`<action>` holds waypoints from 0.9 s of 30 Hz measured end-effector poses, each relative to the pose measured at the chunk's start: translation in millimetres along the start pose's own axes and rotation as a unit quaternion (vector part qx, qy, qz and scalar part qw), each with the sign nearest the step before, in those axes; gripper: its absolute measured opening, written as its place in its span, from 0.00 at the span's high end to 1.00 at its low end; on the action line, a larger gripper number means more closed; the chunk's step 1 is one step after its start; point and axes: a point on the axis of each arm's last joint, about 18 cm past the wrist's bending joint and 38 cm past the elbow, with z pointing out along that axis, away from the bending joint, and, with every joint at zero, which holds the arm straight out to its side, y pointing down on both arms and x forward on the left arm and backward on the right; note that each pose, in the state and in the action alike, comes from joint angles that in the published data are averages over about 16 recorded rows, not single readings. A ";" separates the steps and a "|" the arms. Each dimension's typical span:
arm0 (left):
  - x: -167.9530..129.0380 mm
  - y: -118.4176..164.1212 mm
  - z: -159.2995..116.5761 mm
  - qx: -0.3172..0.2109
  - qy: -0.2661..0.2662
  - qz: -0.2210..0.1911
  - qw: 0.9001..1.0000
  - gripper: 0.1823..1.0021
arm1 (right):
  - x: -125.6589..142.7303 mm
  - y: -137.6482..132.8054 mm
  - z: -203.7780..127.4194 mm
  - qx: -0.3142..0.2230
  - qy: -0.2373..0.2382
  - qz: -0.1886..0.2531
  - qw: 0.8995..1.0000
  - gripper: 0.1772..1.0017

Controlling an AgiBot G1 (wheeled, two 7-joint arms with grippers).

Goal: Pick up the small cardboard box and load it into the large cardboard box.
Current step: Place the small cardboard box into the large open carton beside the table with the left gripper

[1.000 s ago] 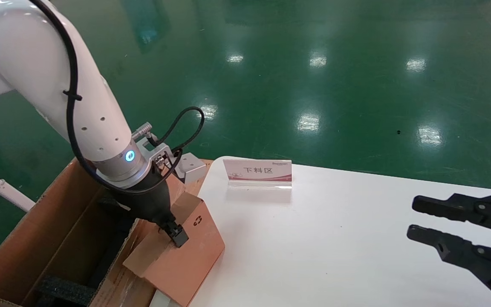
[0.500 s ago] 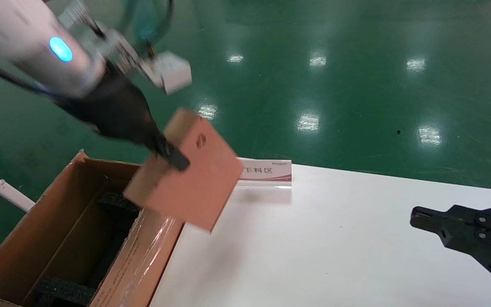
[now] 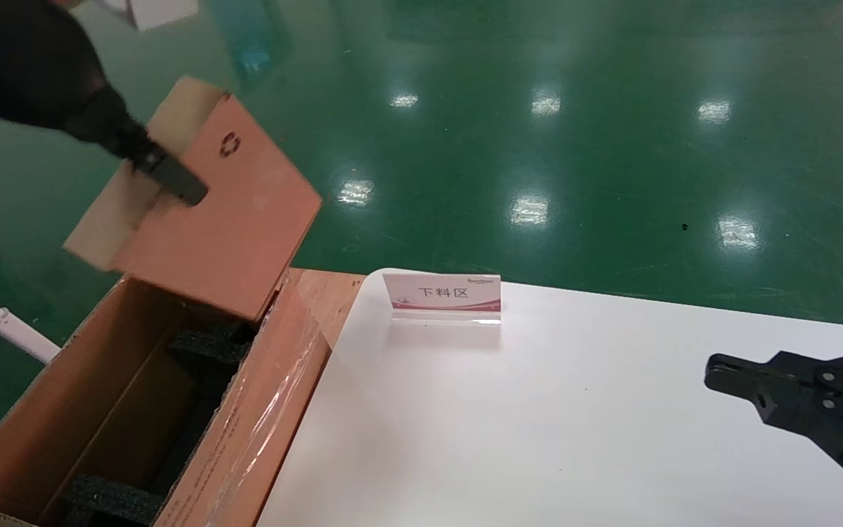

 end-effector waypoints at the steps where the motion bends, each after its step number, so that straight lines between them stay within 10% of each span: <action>1: -2.5 3.0 1.6 -0.008 -0.003 -0.002 1.000 0.73 | 0.0 0.0 0.0 0.000 0.000 0.000 1.000 0.98; 16: -36.0 55.6 49.4 -0.110 0.001 -0.039 0.993 0.73 | 0.0 0.0 0.0 0.000 0.000 0.000 1.000 0.86; 27: -58.4 94.9 93.0 -0.146 0.015 -0.068 0.987 0.73 | 0.0 0.0 0.0 0.000 0.000 0.000 1.000 0.59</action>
